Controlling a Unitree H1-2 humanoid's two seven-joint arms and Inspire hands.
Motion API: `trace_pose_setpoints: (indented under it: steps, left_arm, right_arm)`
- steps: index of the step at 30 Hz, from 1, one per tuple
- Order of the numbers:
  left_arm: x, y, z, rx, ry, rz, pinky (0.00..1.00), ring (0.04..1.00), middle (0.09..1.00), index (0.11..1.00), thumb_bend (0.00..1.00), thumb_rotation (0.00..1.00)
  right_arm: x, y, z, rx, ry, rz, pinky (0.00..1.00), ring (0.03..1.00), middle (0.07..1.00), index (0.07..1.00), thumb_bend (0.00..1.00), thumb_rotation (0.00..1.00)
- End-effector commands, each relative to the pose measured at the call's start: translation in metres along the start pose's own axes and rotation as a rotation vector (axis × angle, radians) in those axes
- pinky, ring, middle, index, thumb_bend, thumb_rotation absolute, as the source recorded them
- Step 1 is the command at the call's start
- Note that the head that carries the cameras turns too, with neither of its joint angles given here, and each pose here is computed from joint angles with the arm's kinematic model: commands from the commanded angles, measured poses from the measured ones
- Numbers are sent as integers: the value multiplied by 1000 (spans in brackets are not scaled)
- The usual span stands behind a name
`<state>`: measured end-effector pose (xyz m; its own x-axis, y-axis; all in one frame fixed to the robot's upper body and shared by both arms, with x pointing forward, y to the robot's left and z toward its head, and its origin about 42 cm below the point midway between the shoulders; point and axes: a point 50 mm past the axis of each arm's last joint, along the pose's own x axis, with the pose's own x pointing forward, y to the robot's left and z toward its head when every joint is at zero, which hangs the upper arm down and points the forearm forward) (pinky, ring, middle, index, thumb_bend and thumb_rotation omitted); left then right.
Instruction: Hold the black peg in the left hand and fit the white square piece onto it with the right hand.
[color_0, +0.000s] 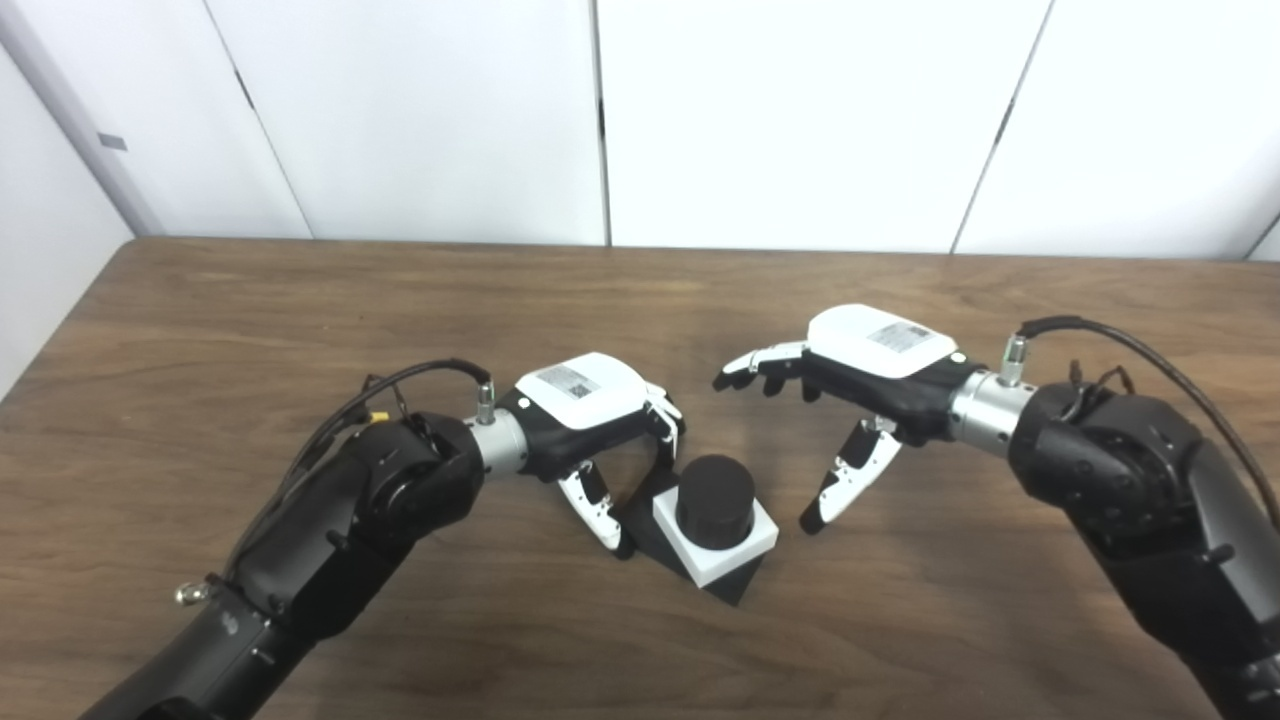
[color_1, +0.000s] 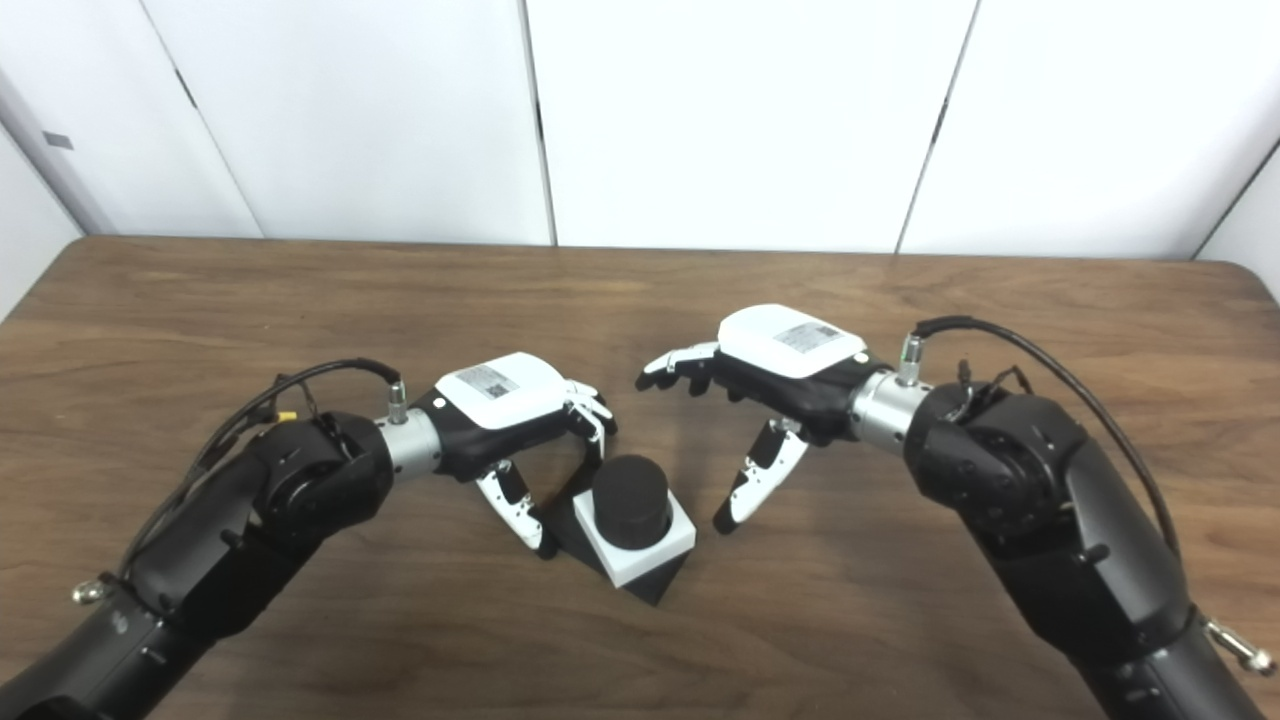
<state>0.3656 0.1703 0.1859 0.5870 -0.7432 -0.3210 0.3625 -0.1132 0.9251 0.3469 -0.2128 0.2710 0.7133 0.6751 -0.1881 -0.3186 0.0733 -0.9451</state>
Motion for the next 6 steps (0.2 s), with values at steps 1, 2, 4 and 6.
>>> trace_pose_setpoints:
  steps: [1,2,4,6]
  left_arm:
    - [-2,-16,0,-19,-12,-73,812,900,838,488,523,76]
    - [-2,-15,0,-18,-12,-72,814,900,838,488,523,76]
    - [-3,-15,-1,-15,-13,-72,815,899,839,488,523,76]
    - [-3,-15,-1,-14,-13,-72,814,901,838,488,523,76]
  right_arm:
    - [-10,-22,0,-23,1,-57,587,737,815,821,1000,257]
    - [-12,-23,-1,-20,7,-60,585,737,815,820,1000,245]
    - [-16,-24,-4,-19,17,-70,581,735,814,817,991,225]
    - [-20,-25,-8,-19,30,-85,574,728,809,810,977,192]
